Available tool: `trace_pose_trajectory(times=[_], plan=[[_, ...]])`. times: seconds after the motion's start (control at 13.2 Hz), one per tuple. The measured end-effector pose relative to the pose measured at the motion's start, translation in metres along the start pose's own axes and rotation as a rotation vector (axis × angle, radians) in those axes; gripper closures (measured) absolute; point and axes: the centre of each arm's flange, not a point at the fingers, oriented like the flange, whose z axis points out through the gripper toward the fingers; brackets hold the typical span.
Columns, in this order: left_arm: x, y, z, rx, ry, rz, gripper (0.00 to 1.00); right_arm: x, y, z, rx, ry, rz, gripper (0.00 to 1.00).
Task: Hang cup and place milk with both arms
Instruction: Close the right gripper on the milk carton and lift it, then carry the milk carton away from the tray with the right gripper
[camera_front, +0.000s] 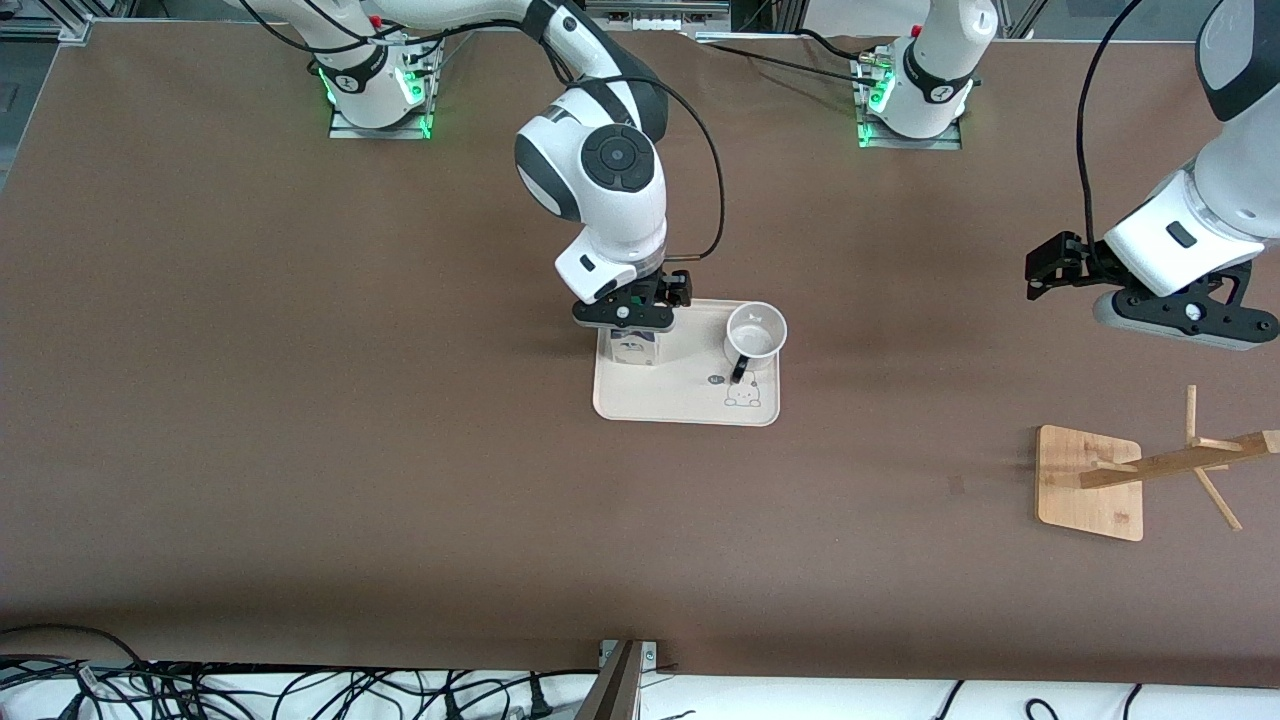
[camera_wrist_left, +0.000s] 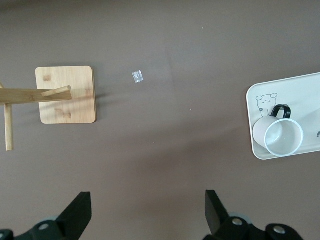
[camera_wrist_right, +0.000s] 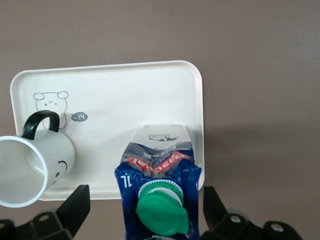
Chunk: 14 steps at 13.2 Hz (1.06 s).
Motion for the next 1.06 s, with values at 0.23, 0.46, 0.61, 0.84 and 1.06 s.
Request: trace_pose_trajectory(times=[0.23, 0.46, 0.61, 0.84, 1.06], plan=[[0.0, 0.0, 0.0, 0.0, 0.0, 0.0, 0.0, -0.004, -0.001, 0.013, -0.021, -0.006, -0.006, 0.15], [0.0, 0.0, 0.0, 0.0, -0.001, 0.0, 0.0, 0.001, 0.002, 0.013, -0.026, -0.001, -0.008, 0.53], [0.0, 0.0, 0.0, 0.0, -0.001, 0.0, 0.0, 0.006, 0.005, 0.009, -0.023, 0.007, -0.02, 0.71], [0.0, 0.0, 0.0, 0.0, -0.001, 0.0, 0.0, 0.027, 0.027, -0.022, -0.035, 0.004, -0.049, 0.75], [0.0, 0.0, 0.0, 0.0, -0.001, -0.001, 0.0, 0.07, 0.083, -0.074, -0.007, -0.028, -0.102, 0.75]])
